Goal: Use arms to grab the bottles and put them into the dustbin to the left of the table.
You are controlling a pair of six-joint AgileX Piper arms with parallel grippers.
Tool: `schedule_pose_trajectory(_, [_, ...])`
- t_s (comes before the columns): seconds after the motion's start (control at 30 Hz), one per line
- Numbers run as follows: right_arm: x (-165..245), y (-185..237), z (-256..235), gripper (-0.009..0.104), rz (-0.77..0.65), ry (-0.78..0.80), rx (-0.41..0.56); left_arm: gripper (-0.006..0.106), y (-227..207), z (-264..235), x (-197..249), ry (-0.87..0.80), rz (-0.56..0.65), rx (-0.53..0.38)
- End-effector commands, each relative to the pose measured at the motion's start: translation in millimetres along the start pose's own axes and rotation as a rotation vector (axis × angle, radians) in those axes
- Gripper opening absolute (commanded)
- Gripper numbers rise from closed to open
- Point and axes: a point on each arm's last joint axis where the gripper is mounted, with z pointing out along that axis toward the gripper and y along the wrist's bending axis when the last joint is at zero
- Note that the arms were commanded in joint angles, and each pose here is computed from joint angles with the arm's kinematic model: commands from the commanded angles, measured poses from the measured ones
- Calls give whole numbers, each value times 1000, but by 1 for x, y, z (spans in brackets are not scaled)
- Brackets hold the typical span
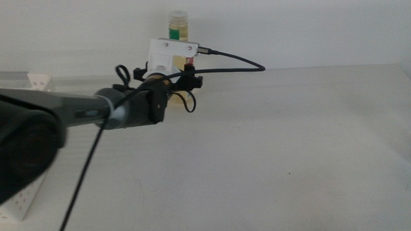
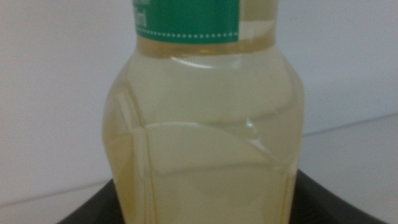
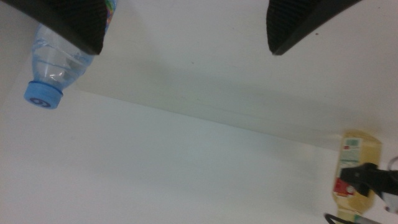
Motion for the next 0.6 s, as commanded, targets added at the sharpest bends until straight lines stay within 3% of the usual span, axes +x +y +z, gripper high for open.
schedule_pose_trajectory(0.0, [-11,-3,-3,67,-18,-106,31,-5,7,-35,-81,-281,-19,-43])
schedule_pose_trajectory(0.23, [-11,-3,-3,67,-18,-106,31,-5,15,-94,-105,-257,-19,-26])
schedule_pose_trajectory(0.57, [-11,-3,-3,67,-18,-106,31,-5,30,-167,-143,-64,-46,73])
